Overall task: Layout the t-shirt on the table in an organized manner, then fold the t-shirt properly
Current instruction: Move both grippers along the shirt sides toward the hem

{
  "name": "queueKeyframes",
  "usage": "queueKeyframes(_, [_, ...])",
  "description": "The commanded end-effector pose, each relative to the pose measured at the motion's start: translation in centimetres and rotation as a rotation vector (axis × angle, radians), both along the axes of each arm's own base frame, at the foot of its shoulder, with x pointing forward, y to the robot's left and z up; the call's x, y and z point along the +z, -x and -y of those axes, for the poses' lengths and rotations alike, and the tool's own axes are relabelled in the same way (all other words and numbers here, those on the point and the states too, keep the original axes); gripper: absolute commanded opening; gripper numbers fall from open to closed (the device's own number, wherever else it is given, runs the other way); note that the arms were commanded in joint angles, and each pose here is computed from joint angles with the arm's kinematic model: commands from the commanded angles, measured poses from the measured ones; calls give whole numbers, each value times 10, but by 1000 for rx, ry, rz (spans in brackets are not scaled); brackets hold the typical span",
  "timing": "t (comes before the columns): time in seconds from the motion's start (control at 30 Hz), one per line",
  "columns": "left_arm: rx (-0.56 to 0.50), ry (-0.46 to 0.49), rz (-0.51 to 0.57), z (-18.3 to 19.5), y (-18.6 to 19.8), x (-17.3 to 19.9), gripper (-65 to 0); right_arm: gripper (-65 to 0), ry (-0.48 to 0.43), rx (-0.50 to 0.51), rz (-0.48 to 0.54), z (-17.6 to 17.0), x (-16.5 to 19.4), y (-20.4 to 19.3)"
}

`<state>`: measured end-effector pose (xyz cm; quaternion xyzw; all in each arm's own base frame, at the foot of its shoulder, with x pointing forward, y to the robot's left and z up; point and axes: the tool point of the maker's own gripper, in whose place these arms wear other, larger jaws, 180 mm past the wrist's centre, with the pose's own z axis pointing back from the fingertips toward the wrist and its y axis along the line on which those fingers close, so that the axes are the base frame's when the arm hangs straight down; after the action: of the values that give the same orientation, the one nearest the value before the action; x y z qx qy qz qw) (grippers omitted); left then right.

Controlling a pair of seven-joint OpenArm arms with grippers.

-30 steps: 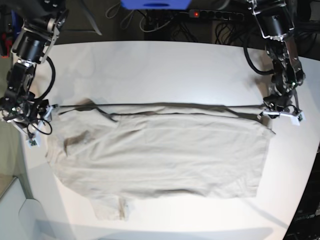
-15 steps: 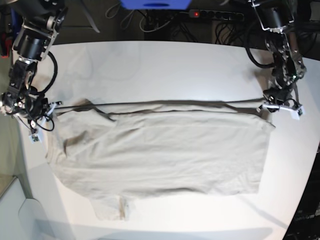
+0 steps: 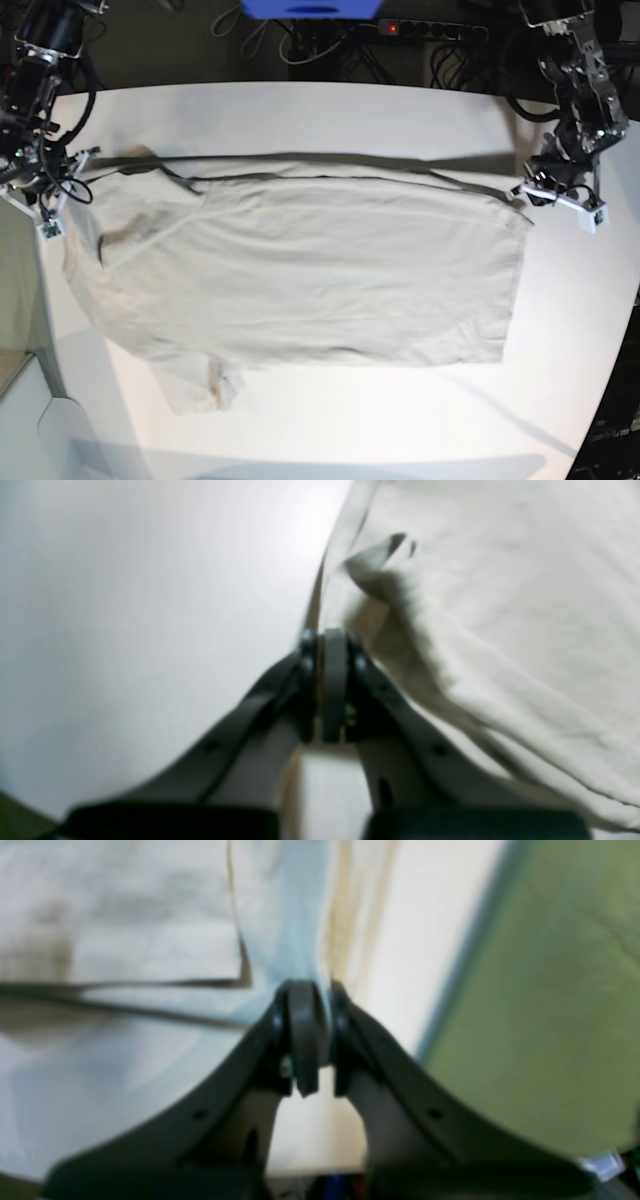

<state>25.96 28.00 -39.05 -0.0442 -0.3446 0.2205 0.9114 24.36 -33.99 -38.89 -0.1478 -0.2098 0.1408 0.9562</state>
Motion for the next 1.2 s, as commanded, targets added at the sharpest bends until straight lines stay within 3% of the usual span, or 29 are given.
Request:
queueKeyframes(0.0, [17,-37,21,-13,2,13,-649,-650,47,-9,11,13,13,0])
queueKeyframes(0.5, [19,-51,-125,-19,63,-10,-649,-650,29,-4,-96,3,-15,51])
queueKeyframes(1.0, [18,-48,-163,-18,76,-19,-649,-647,29,-6,-118,3,-19,58])
queueKeyframes(1.17, [19,-44,-169,-18,78,-20,-645,-537,32,-5,-125,3,-19,62])
